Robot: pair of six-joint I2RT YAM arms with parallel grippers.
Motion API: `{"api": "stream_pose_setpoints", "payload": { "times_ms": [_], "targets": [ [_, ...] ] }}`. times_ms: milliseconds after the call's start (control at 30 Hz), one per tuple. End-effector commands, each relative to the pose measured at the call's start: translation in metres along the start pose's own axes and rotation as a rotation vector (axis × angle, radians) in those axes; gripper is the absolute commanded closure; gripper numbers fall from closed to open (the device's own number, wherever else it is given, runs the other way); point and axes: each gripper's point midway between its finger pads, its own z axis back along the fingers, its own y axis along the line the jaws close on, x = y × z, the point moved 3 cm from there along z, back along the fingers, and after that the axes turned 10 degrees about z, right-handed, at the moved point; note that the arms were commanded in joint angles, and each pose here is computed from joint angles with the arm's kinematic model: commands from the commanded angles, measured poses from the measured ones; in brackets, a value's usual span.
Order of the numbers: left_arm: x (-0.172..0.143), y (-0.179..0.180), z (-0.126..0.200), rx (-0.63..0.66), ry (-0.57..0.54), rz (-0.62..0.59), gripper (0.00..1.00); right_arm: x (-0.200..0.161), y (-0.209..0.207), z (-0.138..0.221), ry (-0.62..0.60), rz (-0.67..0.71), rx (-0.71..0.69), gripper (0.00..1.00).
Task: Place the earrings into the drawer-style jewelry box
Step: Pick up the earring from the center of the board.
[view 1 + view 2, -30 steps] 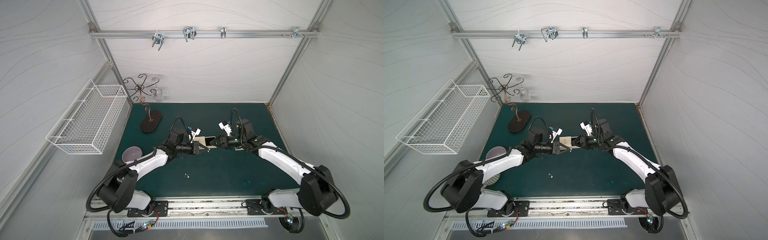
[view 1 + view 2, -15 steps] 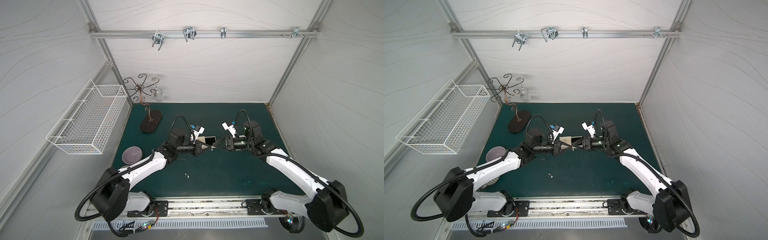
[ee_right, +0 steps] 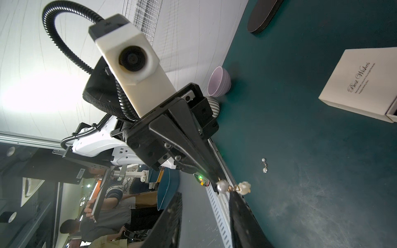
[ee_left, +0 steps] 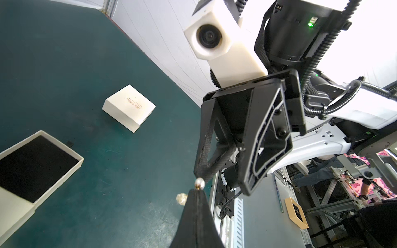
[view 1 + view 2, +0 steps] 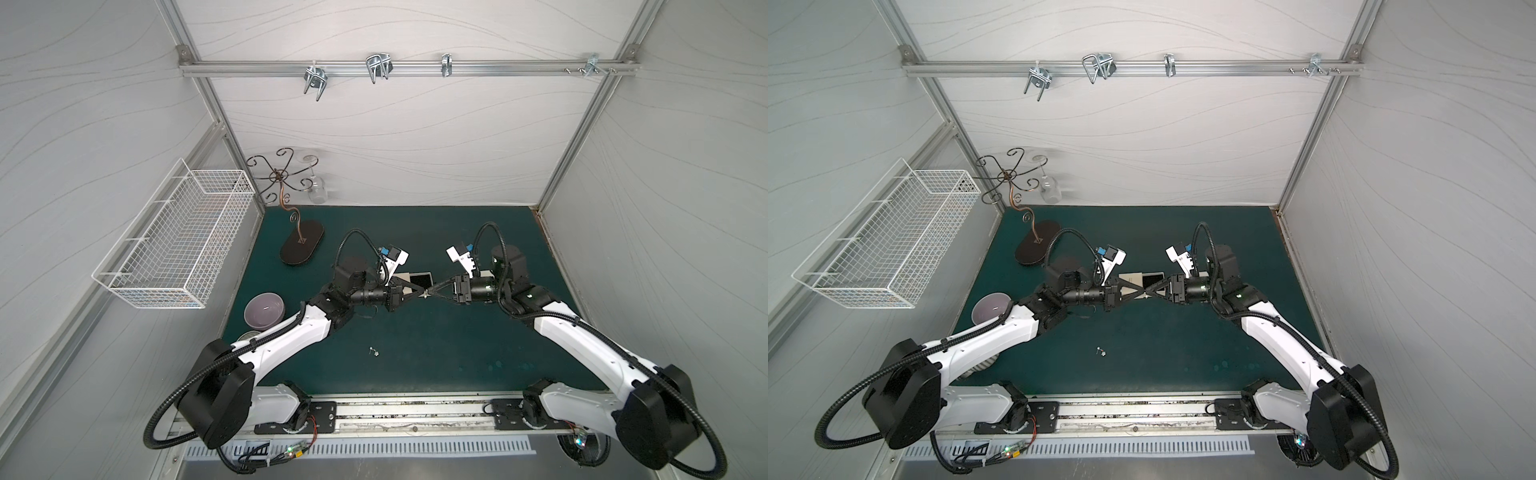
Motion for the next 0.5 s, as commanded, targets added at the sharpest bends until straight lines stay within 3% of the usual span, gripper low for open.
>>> {"api": "stream_pose_setpoints", "payload": {
  "times_ms": [0,467],
  "targets": [
    [0.0098,-0.0178,0.0036,-0.062,-0.03,-0.047,1.0,0.0067,0.0114,0.0038,-0.022,0.071,0.043,0.65],
    [0.0153,-0.0253,0.0056,-0.087,-0.052,-0.061,1.0,0.0067,0.0059,0.0054,-0.025,0.076,0.003,0.64]
  ]
}}
